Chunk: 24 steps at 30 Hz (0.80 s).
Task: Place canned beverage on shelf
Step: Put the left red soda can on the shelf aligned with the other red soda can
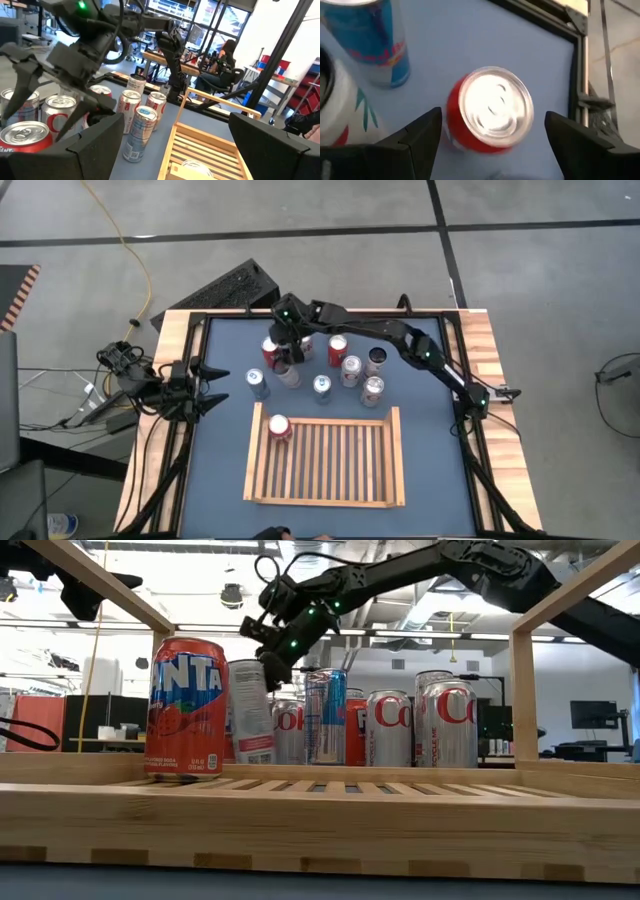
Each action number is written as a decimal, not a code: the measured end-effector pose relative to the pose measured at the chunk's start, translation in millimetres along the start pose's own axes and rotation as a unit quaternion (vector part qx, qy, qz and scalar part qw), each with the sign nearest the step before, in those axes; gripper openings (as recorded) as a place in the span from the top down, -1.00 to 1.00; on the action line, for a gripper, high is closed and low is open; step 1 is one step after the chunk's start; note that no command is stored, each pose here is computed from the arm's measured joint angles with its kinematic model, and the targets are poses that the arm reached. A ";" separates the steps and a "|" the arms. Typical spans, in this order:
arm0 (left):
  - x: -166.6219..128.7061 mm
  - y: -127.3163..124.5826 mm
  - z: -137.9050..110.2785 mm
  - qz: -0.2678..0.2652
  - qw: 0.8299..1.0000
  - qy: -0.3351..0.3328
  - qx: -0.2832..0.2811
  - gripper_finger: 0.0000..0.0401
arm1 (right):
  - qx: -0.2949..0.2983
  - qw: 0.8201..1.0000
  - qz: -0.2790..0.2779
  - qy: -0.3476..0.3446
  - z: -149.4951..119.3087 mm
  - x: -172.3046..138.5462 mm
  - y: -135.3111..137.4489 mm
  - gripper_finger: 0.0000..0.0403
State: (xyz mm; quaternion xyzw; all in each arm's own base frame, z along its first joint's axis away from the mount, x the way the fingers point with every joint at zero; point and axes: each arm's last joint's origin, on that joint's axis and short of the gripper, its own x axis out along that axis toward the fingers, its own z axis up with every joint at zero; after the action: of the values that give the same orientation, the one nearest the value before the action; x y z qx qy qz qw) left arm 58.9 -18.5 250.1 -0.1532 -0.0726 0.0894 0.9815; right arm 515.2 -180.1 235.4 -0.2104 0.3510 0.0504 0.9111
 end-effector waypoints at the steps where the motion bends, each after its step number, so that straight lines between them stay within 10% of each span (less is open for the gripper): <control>1: 0.0 0.1 -0.1 0.001 1.000 0.000 0.000 -0.74 | -0.001 1.000 0.001 0.001 -0.7 1.2 0.6 -0.64; 24: 0.0 0.6 0.0 0.010 1.000 -0.002 0.003 -0.74 | -0.003 0.999 0.016 -0.035 1.0 4.1 -1.1 -0.64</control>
State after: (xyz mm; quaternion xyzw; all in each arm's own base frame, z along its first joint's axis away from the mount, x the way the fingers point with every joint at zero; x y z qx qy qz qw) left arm 58.8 -17.9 249.8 -0.1505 -0.0723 0.0995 0.9809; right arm 519.1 -180.9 233.8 -0.2052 0.3224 0.0735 0.9212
